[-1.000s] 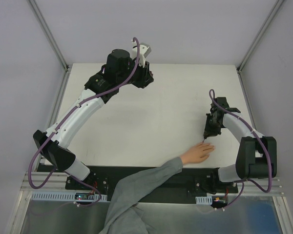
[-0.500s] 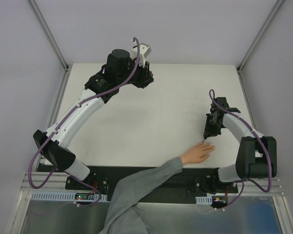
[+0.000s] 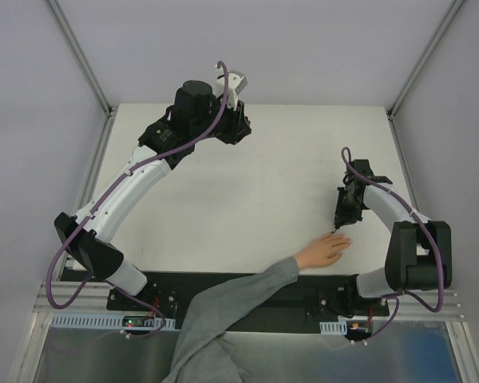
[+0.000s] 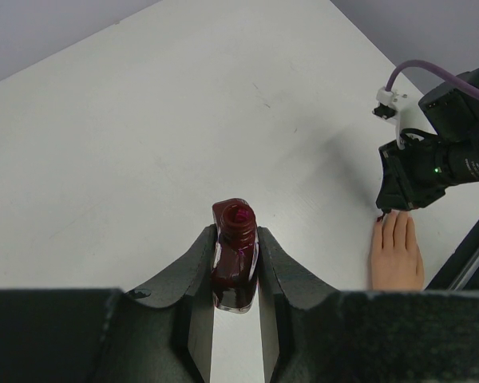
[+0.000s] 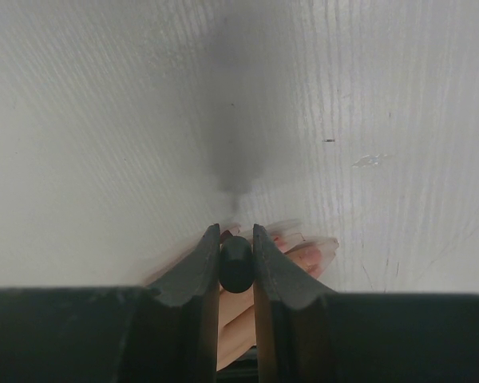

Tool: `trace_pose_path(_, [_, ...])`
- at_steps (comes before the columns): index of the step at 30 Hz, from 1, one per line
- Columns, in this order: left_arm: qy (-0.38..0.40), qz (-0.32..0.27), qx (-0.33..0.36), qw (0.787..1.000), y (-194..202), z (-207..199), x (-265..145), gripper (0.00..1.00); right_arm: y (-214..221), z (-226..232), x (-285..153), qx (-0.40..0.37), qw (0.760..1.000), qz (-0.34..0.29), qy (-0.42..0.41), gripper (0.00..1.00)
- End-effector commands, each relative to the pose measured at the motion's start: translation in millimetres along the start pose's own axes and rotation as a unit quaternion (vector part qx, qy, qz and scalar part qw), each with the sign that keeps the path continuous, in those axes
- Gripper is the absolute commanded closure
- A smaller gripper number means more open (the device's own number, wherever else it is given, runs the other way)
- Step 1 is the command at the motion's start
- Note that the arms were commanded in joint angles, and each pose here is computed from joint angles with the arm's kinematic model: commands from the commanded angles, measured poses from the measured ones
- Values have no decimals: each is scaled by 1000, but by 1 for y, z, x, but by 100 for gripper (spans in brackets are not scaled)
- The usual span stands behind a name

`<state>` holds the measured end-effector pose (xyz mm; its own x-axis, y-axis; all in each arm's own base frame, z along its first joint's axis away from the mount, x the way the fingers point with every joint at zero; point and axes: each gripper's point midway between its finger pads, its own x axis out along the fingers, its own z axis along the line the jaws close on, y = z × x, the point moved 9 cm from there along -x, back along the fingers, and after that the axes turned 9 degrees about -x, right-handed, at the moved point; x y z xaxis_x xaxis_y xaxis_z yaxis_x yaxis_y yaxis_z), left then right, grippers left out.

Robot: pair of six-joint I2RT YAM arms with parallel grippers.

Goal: Paint the nails

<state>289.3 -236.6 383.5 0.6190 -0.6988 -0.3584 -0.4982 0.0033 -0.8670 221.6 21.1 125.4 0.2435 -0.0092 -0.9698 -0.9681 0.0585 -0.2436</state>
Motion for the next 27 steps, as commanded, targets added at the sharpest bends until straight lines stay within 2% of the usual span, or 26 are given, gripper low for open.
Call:
trace_pose_path(1, [16,-25,14,999,-14,-9,-5,100,-10,-1,-6,1,1000,-10,8,100])
trace_pose_path(14, [14,-26,17,999,-13,-8,-6,100,-14,-5,-12,1,999,-15,29,100])
trace_pose_path(27, [13,-25,16,999,-12,-8,-8,100,-9,7,-8,-11,1000,-3,0,100])
